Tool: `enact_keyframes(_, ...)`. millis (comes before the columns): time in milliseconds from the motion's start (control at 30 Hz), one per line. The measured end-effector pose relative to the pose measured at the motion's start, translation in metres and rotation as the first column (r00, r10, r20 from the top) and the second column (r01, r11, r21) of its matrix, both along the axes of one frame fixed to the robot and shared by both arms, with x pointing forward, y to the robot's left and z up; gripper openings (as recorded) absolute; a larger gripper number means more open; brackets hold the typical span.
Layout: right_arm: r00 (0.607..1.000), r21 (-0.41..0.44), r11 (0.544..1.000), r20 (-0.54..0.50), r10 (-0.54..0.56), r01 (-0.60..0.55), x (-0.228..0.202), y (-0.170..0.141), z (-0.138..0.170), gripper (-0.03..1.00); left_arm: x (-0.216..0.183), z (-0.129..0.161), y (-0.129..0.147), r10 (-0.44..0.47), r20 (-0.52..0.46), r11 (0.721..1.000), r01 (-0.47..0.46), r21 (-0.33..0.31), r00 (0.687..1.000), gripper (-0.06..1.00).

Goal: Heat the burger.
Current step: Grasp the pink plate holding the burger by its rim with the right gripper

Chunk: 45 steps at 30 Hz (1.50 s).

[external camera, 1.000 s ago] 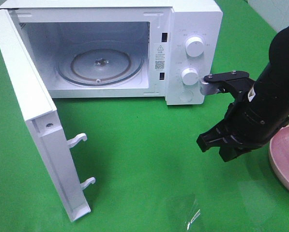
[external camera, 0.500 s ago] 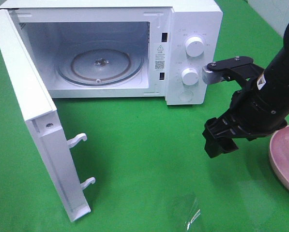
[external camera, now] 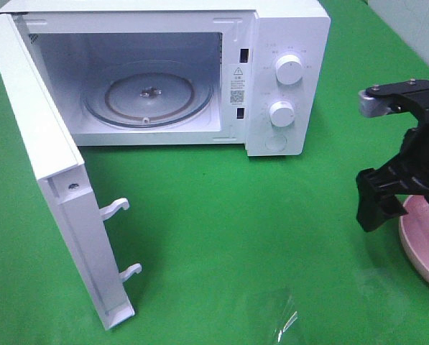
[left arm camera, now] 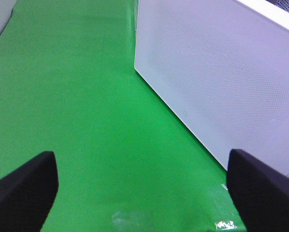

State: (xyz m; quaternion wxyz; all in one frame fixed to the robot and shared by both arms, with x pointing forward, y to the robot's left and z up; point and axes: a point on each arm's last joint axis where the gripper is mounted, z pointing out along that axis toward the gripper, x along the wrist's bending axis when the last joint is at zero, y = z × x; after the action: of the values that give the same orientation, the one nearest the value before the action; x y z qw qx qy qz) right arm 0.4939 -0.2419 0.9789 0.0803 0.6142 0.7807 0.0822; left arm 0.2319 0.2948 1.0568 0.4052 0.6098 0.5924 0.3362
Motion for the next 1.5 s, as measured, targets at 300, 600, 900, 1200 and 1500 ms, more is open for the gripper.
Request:
enact_keyframes(300, 0.995, -0.027, 0.995, 0.003, -0.096, 0.096, 0.005, -0.031, 0.000, 0.88, 0.000, 0.000, 0.000, 0.000, 0.000, 1.000, 0.000, 0.000, 1.000, 0.86)
enact_keyframes(600, 0.994, -0.042, 0.993, 0.013, -0.109, 0.109, 0.008, -0.039, -0.002, 0.82, 0.000, 0.000, 0.000, 0.000, 0.000, 1.000, 0.000, 0.000, 1.000, 0.86)
enact_keyframes(900, 0.994, -0.046, 0.993, -0.021, -0.106, 0.105, 0.018, -0.038, -0.026, 0.81, 0.000, 0.000, 0.000, 0.000, 0.000, 1.000, 0.000, 0.000, 1.000, 0.86)
enact_keyframes(1200, 0.994, -0.042, 0.994, -0.041, -0.099, 0.097, 0.012, -0.038, -0.059, 0.79, 0.000, 0.000, 0.000, 0.000, 0.000, 1.000, 0.000, 0.000, 1.000, 0.86)
enact_keyframes(1500, 0.994, -0.066, 0.994, -0.053, -0.094, 0.090, 0.014, -0.039, -0.084, 0.77, 0.000, 0.000, 0.000, 0.000, 0.000, 1.000, 0.000, 0.000, 1.000, 0.86)
